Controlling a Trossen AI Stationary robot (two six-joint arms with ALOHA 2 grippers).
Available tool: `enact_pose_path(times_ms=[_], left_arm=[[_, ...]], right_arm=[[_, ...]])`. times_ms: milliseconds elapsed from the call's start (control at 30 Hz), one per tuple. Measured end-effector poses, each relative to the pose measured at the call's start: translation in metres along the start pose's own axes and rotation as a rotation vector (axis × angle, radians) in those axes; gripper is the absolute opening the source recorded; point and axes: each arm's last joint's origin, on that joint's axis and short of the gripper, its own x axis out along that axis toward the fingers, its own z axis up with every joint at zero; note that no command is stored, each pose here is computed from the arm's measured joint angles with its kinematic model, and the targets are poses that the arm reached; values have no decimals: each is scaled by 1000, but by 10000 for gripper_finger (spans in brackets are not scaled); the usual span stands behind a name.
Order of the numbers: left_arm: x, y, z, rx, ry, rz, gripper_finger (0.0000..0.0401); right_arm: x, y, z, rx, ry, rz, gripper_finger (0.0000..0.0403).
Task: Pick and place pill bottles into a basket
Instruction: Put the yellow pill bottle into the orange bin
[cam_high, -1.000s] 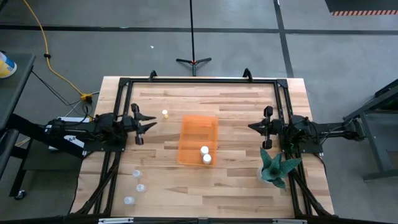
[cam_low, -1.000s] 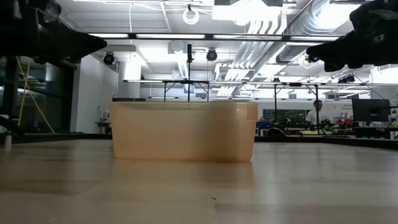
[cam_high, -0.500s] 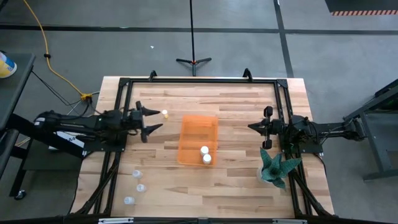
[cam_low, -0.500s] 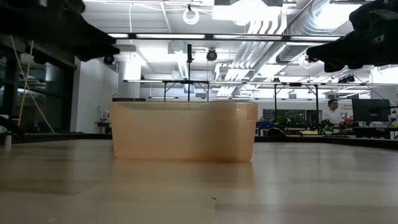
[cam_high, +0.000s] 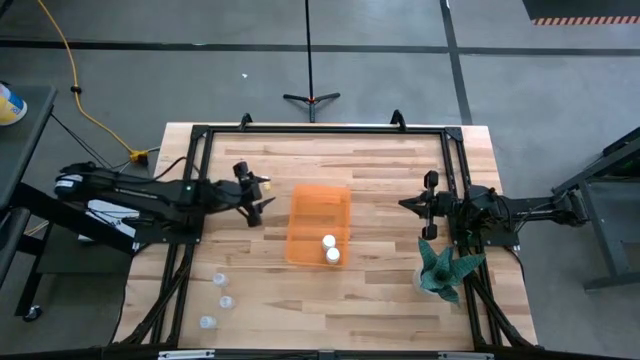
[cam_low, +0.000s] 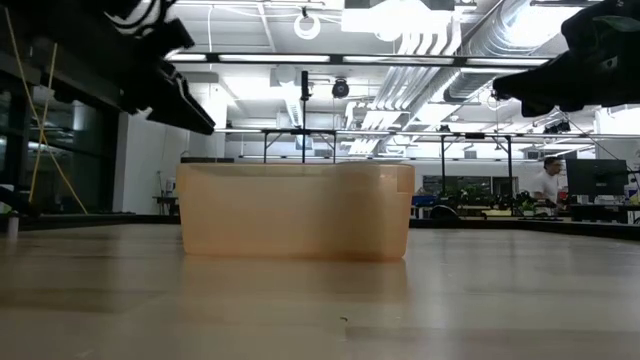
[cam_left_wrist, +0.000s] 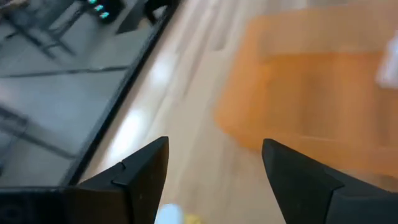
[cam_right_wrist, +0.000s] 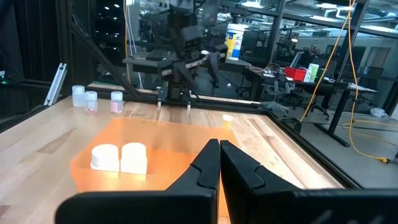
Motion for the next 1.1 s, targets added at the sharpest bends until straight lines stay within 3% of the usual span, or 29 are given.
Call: enact_pose_path(times_ms=[100, 267, 500, 733, 1100], left_arm=[[10, 13, 2, -33, 35, 30, 300], [23, 48, 5, -201, 56, -77, 296], [32, 78, -15, -290, 284, -40, 290], [45, 79, -23, -331, 354, -43, 289], [52, 76, -28, -618, 405, 3, 289]], right_arm=[[0, 0, -1, -1, 9, 1, 1], [0, 0, -1, -2, 14, 2, 5], [0, 0, -2, -7, 23, -18, 7], [0, -1, -2, -11, 30, -43, 7], [0, -1, -6, -17, 70, -40, 7]])
